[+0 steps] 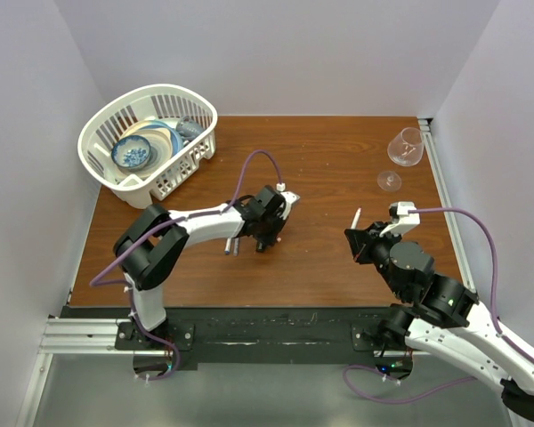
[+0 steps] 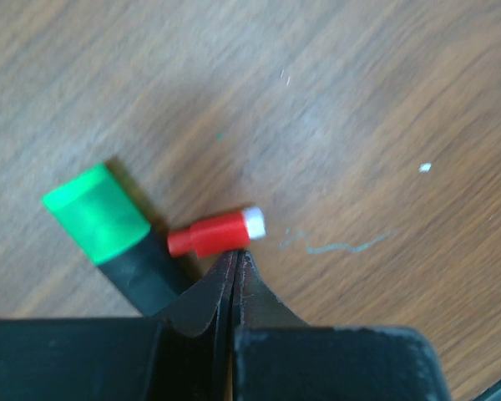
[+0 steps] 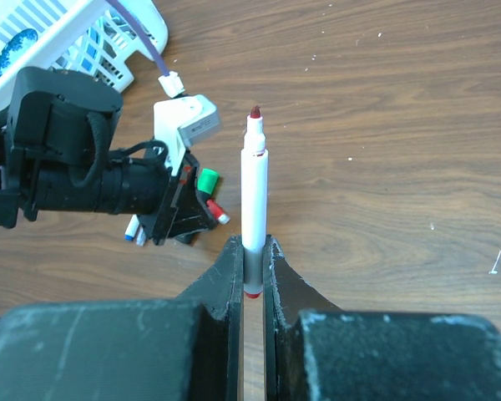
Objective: Insert the pens into the pen caps
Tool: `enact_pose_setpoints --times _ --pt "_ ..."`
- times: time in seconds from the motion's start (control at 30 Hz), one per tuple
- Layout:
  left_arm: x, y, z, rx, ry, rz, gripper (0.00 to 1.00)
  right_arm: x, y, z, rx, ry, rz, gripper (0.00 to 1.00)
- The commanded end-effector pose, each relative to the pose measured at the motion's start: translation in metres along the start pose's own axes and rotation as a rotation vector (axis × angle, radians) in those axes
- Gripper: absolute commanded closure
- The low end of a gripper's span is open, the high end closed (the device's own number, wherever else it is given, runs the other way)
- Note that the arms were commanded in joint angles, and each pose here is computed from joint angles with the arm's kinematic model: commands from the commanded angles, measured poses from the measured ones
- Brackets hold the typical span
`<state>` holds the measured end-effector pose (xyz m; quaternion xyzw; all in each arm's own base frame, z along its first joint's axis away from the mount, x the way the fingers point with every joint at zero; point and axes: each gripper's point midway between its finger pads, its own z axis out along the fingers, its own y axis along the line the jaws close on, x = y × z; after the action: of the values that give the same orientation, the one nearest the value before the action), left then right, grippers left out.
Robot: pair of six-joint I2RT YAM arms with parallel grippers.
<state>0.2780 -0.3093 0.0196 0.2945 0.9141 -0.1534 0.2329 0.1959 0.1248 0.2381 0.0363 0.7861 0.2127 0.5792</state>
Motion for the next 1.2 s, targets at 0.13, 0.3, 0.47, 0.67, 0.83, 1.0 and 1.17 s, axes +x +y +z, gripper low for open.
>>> enact_pose_setpoints --times 0.13,0.3,0.47,0.67,0.83,1.0,1.17 --pt "-0.054 -0.014 0.011 0.049 -0.129 0.005 1.00 -0.007 -0.002 0.003 0.018 -0.042 0.006 1.00" --pt "-0.081 -0.018 -0.007 0.054 -0.202 0.047 0.99 -0.008 0.002 0.005 0.011 -0.036 0.002 1.00" --pt "-0.076 -0.008 -0.014 0.013 -0.156 0.107 0.77 -0.011 0.002 0.004 0.009 -0.039 0.002 1.00" --pt "-0.060 -0.006 -0.006 0.023 -0.050 0.173 0.59 -0.010 0.001 0.002 0.004 -0.047 0.011 1.00" --pt "-0.056 0.004 -0.001 -0.024 -0.010 0.206 0.52 -0.011 0.000 0.001 0.008 -0.046 0.006 1.00" --pt "-0.050 0.011 0.002 -0.053 0.030 0.226 0.52 -0.014 -0.002 -0.001 0.014 -0.057 0.009 1.00" --pt "-0.044 0.013 0.009 -0.057 0.056 0.224 0.51 -0.014 -0.004 -0.001 0.021 -0.061 0.011 1.00"
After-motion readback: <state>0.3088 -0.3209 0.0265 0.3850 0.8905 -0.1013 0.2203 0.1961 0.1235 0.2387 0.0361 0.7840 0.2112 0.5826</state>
